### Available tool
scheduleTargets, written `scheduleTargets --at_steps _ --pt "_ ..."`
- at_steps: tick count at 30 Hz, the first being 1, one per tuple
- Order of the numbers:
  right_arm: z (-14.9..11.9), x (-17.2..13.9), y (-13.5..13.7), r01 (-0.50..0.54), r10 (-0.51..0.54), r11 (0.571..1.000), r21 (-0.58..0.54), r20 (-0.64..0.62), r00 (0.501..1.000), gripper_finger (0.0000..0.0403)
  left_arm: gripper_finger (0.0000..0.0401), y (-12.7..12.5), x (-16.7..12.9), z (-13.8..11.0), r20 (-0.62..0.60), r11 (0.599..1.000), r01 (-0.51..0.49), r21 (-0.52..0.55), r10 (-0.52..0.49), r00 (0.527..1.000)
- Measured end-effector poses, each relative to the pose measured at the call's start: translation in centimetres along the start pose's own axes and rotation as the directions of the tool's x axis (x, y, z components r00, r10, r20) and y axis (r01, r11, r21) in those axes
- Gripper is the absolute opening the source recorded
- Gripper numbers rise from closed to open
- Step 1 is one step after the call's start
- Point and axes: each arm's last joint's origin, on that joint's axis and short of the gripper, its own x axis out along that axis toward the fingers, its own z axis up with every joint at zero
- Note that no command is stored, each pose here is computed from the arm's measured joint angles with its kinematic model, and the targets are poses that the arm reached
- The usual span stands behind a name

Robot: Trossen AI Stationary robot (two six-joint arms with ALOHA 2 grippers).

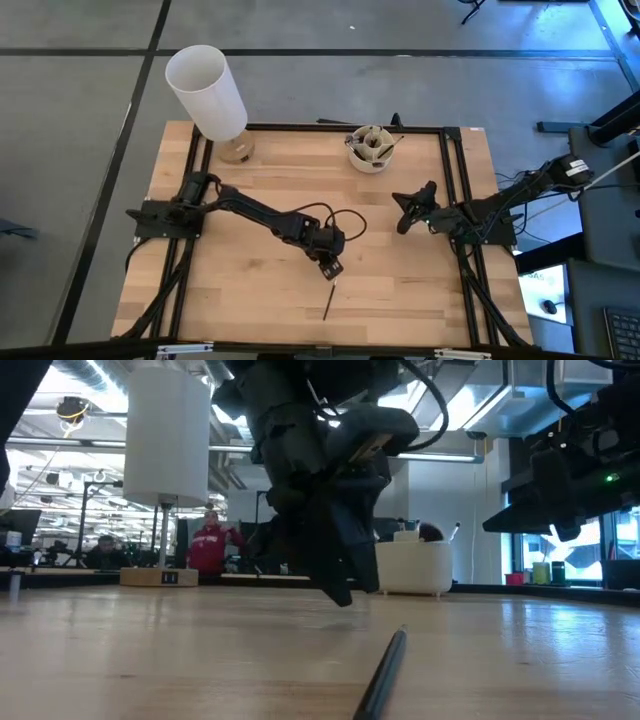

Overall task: Sort items
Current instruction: Put the eyeshadow brush into the pen organizer

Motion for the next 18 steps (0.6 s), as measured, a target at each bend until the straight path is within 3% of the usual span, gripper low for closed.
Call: scheduleTargets --at_steps 5,10,18 --pt "0.0 0.1 0.0 -0.016 0.016 0.999 0.036 -0.013 1.0 0.0013 0.0143 -0.2 0.0 -0.2 0.038 0.998 -0.023 -0.064 0.026 0.999" --pt "-0.1 0.0 0.2 -0.07 0.073 0.995 0.071 -0.043 0.996 0.0013 0.0143 -1.6 0.1 -2.0 0.034 0.991 -0.018 -0.13 0.023 0.999" --pt "-0.1 0.0 0.2 -0.076 0.08 0.994 0.081 -0.041 0.996 0.0013 0.0143 -3.3 0.1 -4.4 0.116 0.969 -0.043 -0.243 0.073 0.991"
